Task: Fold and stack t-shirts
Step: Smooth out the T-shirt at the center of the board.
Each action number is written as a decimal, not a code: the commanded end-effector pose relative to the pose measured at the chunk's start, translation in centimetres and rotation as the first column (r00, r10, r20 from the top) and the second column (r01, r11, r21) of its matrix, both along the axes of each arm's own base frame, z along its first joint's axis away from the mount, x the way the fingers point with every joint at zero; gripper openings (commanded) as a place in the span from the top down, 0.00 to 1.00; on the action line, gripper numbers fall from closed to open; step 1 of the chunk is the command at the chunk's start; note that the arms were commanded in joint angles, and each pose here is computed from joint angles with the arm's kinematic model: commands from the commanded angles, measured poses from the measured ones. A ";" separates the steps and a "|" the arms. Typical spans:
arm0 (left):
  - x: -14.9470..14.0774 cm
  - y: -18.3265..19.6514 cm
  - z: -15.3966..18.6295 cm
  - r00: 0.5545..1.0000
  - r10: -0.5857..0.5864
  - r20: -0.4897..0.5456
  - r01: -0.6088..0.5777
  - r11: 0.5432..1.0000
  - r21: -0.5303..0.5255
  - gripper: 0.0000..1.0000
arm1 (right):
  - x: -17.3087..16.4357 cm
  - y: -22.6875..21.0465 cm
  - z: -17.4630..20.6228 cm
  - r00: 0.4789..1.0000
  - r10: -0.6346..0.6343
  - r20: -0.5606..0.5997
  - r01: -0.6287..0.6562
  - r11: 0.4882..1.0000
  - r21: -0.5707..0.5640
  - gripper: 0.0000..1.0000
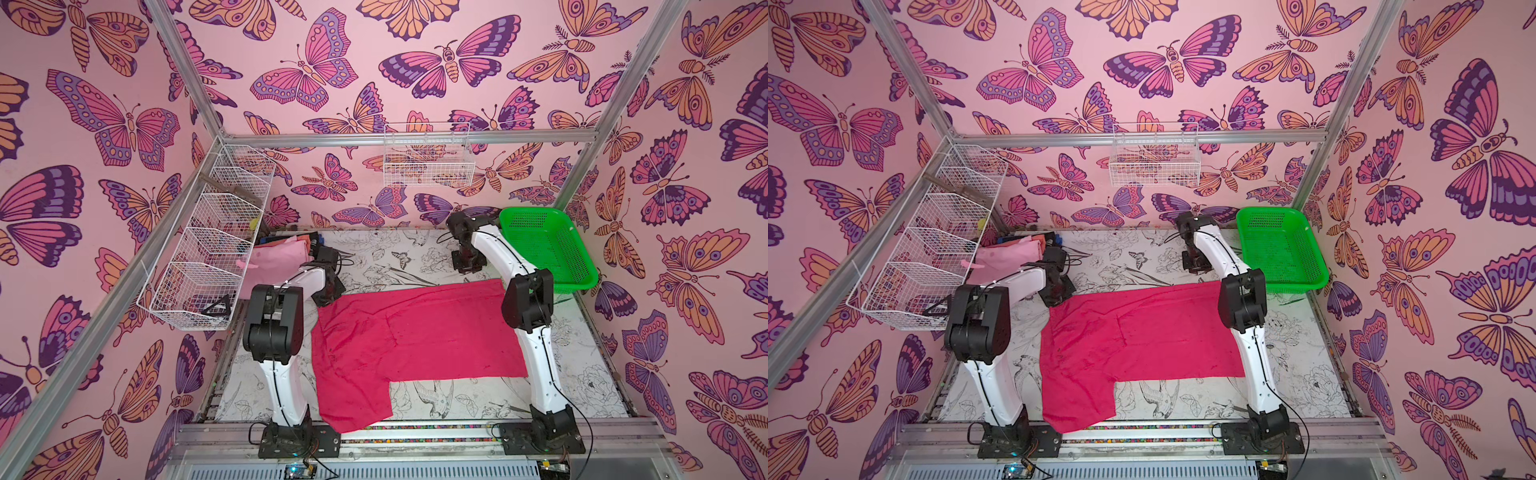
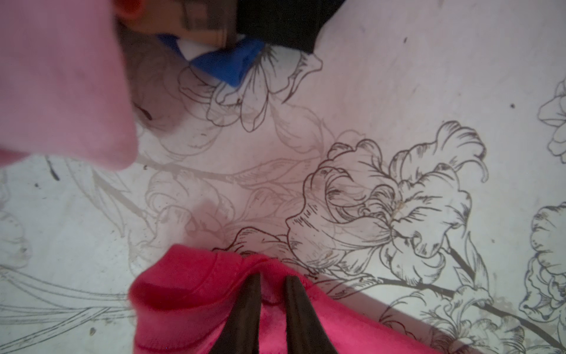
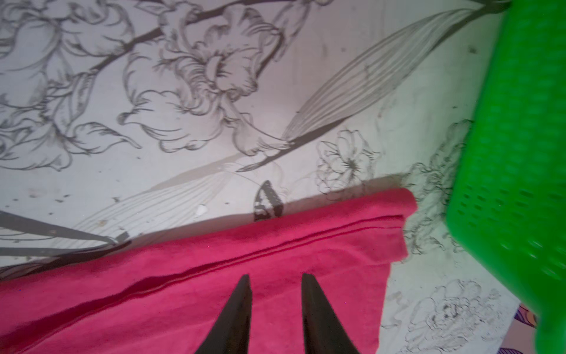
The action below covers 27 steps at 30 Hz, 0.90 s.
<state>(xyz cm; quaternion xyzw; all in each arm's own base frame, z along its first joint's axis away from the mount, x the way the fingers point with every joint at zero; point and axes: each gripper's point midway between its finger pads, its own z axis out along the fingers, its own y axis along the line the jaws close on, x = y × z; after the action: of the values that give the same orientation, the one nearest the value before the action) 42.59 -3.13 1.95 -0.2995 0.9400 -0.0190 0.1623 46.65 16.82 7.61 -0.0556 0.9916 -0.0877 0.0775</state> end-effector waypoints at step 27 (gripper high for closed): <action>-2.2 -0.1 -2.6 0.995 -0.015 -0.094 0.015 1.000 -0.002 0.80 | -6.0 14.8 -2.7 0.960 0.243 -0.142 -0.170 0.904 0.393 0.68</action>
<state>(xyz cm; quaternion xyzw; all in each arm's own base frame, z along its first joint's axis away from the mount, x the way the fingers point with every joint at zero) 42.57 -3.13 1.96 -0.2995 0.9399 -0.0192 0.1626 41.10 30.57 5.44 -0.1517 0.9834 0.0988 0.0150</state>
